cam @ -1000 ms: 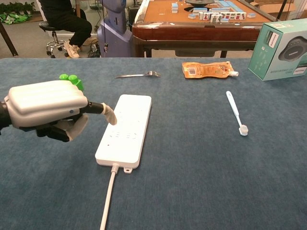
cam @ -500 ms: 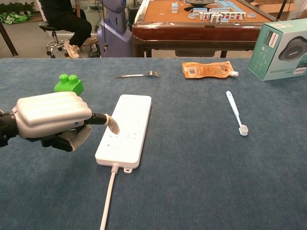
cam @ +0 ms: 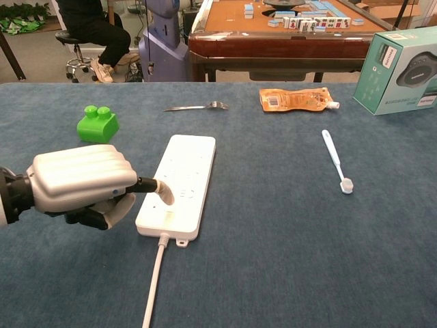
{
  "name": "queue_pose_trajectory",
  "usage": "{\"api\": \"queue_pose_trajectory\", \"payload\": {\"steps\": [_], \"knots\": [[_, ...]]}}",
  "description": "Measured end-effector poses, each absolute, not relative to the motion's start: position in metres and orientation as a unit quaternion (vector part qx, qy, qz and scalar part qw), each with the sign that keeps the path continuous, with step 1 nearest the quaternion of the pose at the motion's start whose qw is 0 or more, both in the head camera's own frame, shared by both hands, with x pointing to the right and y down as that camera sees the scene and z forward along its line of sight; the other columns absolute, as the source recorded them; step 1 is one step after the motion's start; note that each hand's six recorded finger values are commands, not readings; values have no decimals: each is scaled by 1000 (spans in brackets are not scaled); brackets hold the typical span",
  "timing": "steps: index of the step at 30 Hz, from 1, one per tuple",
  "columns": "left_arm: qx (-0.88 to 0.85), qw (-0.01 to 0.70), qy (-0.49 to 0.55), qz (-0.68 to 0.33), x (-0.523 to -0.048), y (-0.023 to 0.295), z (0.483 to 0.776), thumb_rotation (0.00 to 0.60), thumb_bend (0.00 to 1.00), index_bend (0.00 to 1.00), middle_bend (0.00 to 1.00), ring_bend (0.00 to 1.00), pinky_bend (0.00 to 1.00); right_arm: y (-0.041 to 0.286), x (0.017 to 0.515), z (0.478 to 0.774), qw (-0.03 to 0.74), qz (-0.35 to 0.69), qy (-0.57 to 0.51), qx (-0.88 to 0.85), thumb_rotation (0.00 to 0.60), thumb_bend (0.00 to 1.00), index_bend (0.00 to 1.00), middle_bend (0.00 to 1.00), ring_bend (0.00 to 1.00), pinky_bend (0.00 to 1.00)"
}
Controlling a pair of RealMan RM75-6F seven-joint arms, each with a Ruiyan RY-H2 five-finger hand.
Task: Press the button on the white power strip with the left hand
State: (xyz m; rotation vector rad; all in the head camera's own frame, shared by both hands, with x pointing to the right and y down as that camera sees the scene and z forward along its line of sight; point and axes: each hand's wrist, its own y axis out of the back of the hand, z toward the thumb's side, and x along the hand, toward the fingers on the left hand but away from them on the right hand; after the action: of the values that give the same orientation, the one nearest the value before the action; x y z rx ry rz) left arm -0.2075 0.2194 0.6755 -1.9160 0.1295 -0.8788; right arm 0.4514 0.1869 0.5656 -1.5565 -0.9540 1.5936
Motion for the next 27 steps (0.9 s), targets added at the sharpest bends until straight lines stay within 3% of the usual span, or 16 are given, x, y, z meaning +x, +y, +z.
{"api": "queue_pose_trajectory", "payload": {"steps": [27], "knots": [[-795, 479, 45, -369, -207, 223, 684, 600, 871, 322, 1000, 1000, 1000, 189, 454, 572, 343, 622, -365, -602, 600, 235, 415, 384, 351, 540]]}}
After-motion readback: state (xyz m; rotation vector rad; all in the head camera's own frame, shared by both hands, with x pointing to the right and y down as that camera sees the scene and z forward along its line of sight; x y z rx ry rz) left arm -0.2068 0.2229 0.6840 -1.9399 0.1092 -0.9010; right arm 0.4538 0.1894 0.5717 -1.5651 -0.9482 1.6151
